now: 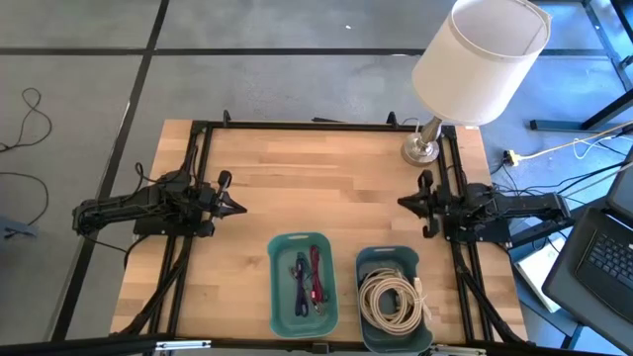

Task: Pick and place USB-C Cables
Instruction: Return to Home Position

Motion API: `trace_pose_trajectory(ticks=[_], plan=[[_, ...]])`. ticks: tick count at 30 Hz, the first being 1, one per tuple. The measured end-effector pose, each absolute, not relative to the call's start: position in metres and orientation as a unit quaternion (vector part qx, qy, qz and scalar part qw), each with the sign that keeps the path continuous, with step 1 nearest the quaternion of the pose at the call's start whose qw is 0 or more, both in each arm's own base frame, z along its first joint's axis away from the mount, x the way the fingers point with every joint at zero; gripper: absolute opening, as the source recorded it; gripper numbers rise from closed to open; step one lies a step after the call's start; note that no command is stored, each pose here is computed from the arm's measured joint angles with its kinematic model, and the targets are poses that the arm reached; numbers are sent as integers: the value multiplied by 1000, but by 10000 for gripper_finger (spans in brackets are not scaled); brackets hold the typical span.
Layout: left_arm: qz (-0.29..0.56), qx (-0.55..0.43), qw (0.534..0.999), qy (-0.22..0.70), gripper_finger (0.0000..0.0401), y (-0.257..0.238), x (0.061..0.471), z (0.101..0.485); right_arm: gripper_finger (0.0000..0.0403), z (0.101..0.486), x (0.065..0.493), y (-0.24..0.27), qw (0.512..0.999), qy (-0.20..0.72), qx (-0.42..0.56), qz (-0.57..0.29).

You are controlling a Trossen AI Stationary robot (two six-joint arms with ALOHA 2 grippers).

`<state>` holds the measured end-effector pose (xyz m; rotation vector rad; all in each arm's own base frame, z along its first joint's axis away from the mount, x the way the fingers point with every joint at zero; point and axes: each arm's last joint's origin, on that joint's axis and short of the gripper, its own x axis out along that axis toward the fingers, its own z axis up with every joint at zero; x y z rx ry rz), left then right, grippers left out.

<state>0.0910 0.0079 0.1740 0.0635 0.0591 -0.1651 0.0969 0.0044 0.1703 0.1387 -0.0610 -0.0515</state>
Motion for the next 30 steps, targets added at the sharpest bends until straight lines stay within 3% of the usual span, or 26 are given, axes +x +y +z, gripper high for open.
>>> trace_pose_trajectory(ticks=[3, 7, 30], plan=[[-82, 32, 996, 30, 2, 8, 91, 174, 33, 169, 97, 12, 999, -20, 4, 47], [-82, 32, 996, 30, 6, 8, 91, 174, 33, 168, 95, 19, 994, -17, -3, 107], [-82, 32, 996, 30, 2, 8, 91, 174, 32, 168, 95, 21, 993, -20, -28, 113]])
